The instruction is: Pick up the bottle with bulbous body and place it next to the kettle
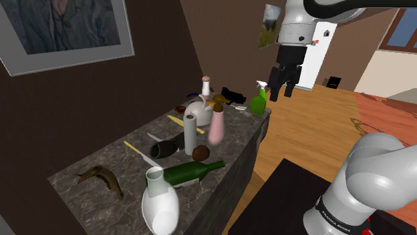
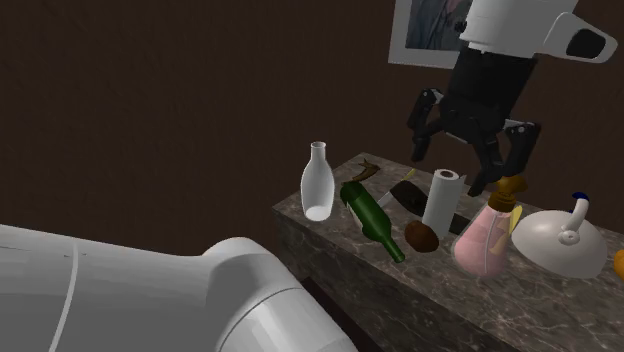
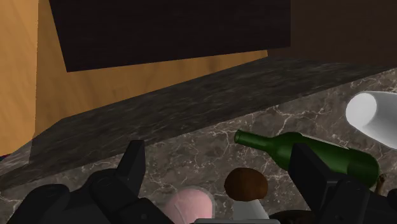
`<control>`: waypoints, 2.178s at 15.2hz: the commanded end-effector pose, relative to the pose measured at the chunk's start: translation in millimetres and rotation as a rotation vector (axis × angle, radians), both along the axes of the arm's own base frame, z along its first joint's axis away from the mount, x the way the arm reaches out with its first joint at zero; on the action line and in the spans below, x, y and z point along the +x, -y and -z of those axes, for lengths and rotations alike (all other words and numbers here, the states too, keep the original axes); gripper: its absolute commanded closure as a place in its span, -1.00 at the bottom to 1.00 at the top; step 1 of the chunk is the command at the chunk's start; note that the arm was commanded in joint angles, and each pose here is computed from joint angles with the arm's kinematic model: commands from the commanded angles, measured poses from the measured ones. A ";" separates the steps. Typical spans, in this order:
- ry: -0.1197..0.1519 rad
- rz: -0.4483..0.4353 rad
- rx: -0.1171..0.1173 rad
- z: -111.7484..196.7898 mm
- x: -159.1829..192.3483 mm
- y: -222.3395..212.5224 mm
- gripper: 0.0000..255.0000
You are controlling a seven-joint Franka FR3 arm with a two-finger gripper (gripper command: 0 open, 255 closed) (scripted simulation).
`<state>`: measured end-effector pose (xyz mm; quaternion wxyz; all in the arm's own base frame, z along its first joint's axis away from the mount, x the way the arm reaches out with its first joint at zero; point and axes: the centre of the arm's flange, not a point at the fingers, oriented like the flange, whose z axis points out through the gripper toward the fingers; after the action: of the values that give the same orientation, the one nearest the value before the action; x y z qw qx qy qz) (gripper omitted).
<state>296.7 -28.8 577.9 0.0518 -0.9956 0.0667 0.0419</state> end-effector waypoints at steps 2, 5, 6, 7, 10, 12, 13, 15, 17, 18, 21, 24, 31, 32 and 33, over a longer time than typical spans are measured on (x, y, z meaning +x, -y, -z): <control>0.004 -0.001 -0.003 2.8 3.0 -12.9 -1.00; 0.015 -0.006 -0.014 11.6 12.1 -51.6 -1.00; 0.019 -0.007 -0.017 14.6 15.1 -64.4 -1.00; 0.023 -0.009 -0.021 17.6 18.1 -77.3 -1.00; 0.035 -0.013 -0.031 26.8 27.1 -115.9 -1.00; 0.043 -0.016 -0.038 33.1 33.0 -141.6 -1.00; 0.046 -0.018 -0.042 36.4 36.0 -154.4 -1.00; 0.054 -0.021 -0.049 42.9 41.9 -180.1 -1.00; 0.062 -0.024 -0.056 49.5 47.8 -205.7 -1.00; 0.066 -0.025 -0.059 52.9 50.7 -218.5 -1.00; 0.077 -0.030 -0.070 63.2 59.5 -256.8 -1.00; 0.089 -0.034 -0.080 73.9 68.2 -295.1 -1.00; 0.116 -0.044 -0.104 99.8 88.3 -384.1 -1.00; 0.120 -0.046 -0.108 103.7 91.2 -396.8 -1.00; 0.124 -0.047 -0.111 107.6 94.0 -409.5 -1.00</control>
<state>388.4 365.6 474.1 0.0003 -0.9989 0.0422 -0.0197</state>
